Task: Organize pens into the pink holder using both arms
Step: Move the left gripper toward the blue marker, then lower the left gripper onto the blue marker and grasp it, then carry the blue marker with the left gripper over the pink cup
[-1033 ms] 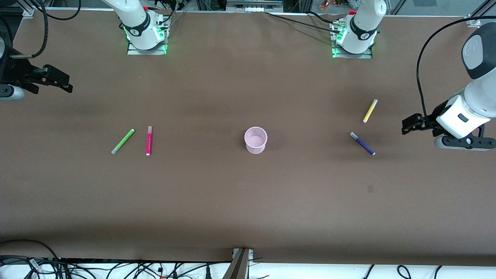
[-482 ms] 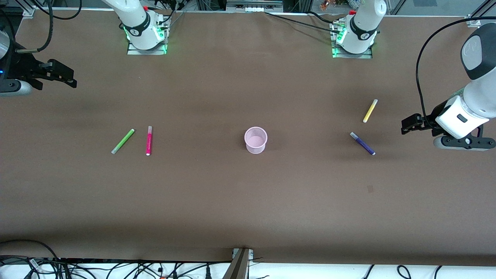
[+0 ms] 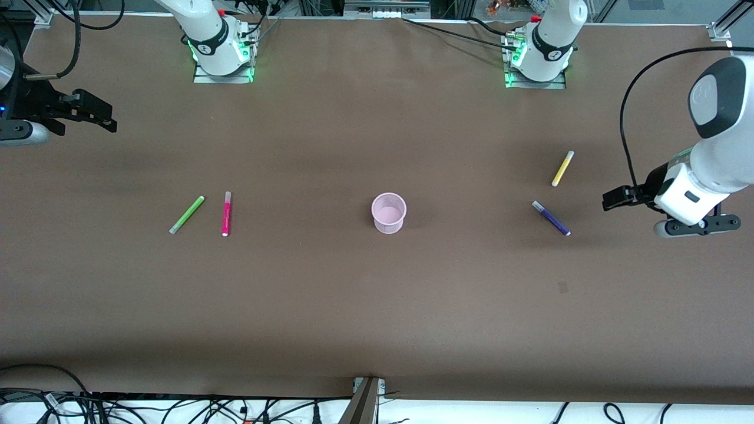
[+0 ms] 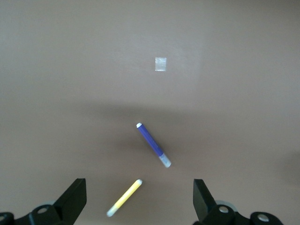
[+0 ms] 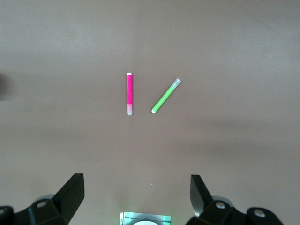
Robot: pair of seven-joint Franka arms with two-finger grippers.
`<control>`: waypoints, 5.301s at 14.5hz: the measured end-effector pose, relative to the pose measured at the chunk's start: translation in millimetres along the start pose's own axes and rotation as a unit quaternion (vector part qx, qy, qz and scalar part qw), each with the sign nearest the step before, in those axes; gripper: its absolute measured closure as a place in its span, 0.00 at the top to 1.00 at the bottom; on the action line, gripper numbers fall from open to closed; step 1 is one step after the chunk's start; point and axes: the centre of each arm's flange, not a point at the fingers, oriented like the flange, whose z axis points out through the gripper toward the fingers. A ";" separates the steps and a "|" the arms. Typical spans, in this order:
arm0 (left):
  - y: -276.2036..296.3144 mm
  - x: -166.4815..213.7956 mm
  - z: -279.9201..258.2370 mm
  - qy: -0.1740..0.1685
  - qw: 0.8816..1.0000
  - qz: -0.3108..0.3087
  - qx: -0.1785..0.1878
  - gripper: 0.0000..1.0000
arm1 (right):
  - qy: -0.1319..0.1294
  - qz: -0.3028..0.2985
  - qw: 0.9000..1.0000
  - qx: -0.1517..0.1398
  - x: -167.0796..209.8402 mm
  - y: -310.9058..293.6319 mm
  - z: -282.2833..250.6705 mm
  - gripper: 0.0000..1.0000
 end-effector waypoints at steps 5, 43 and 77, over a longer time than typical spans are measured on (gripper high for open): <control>2.5 16.2 60.9 -0.027 0.990 -0.141 0.004 1.00 | 0.000 0.000 1.000 0.000 -0.1 0.0 0.1 1.00; -10.0 -15.6 285.3 0.006 0.959 -0.284 -0.007 0.45 | 0.000 -0.003 1.000 0.000 0.0 -2.8 -0.4 1.00; 396.1 -142.8 131.0 0.210 0.925 -0.308 -0.068 0.18 | -0.010 -0.027 1.000 -0.009 40.0 -33.0 45.2 1.00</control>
